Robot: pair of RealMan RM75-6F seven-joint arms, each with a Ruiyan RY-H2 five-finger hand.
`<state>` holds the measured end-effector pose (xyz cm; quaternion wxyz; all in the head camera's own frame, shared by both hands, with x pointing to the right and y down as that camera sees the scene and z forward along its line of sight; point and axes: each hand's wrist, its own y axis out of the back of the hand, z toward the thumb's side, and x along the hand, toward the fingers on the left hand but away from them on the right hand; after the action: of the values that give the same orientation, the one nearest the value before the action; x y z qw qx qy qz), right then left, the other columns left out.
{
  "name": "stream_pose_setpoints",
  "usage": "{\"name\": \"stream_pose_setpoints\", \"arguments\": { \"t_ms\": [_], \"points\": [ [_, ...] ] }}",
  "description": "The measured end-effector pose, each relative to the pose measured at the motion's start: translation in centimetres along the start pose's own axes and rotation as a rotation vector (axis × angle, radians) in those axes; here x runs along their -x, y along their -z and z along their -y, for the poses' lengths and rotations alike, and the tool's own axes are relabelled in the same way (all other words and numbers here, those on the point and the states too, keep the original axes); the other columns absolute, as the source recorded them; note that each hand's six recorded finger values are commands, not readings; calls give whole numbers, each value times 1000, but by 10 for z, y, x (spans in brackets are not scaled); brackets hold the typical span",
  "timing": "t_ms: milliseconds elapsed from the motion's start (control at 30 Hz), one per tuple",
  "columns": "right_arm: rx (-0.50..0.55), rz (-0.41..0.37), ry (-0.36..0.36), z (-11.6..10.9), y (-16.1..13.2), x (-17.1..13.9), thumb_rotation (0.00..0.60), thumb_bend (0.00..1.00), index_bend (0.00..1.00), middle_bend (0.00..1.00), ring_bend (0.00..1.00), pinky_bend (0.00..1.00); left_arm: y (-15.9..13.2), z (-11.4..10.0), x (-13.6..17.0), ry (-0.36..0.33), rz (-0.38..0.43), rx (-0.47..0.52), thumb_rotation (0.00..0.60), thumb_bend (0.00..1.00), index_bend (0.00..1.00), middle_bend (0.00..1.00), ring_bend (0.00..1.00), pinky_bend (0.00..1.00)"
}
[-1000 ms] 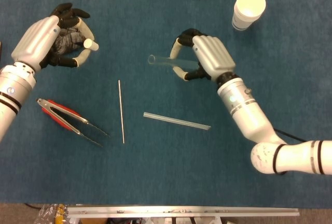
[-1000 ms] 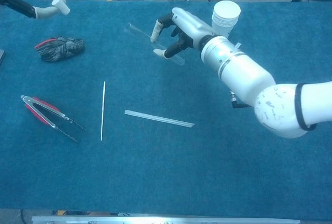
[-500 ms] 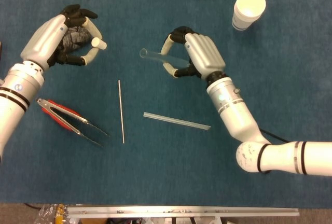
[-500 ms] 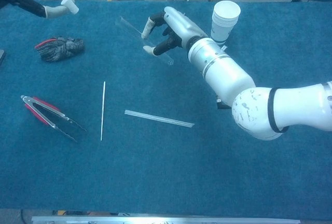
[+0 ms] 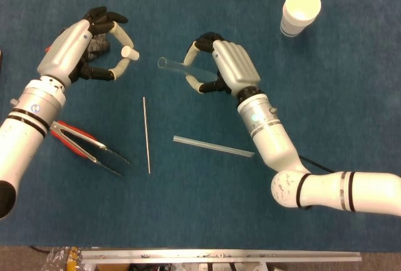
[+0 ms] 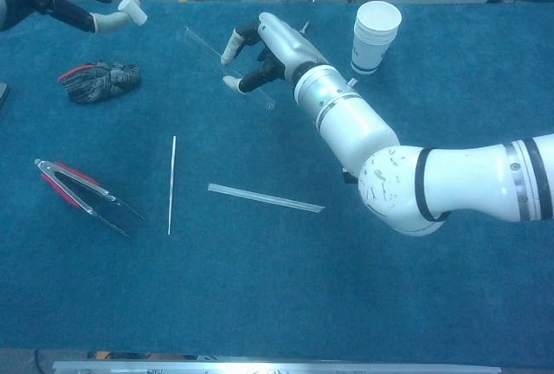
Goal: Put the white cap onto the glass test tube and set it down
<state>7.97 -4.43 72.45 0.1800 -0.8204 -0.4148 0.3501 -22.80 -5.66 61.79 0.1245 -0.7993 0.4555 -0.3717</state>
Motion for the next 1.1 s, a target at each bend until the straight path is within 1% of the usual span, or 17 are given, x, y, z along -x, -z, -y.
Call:
{"name": "stream_pose_setpoints", "arguments": {
  "t_ms": [233, 467, 1100],
  "points": [
    [11, 1, -1, 6, -5, 4, 600, 338, 668, 388, 190, 260, 1, 7, -4, -10, -4, 8, 600, 378, 506, 202, 14, 95],
    [19, 8, 7, 6, -5, 7, 600, 338, 668, 388, 190, 260, -2, 11, -4, -22, 1, 14, 600, 378, 506, 202, 14, 96],
    [48, 5, 5, 9, -8, 10, 600, 338, 668, 388, 190, 260, -9, 23, -6, -9, 10, 22, 600, 378, 505, 202, 14, 96]
  ]
}}
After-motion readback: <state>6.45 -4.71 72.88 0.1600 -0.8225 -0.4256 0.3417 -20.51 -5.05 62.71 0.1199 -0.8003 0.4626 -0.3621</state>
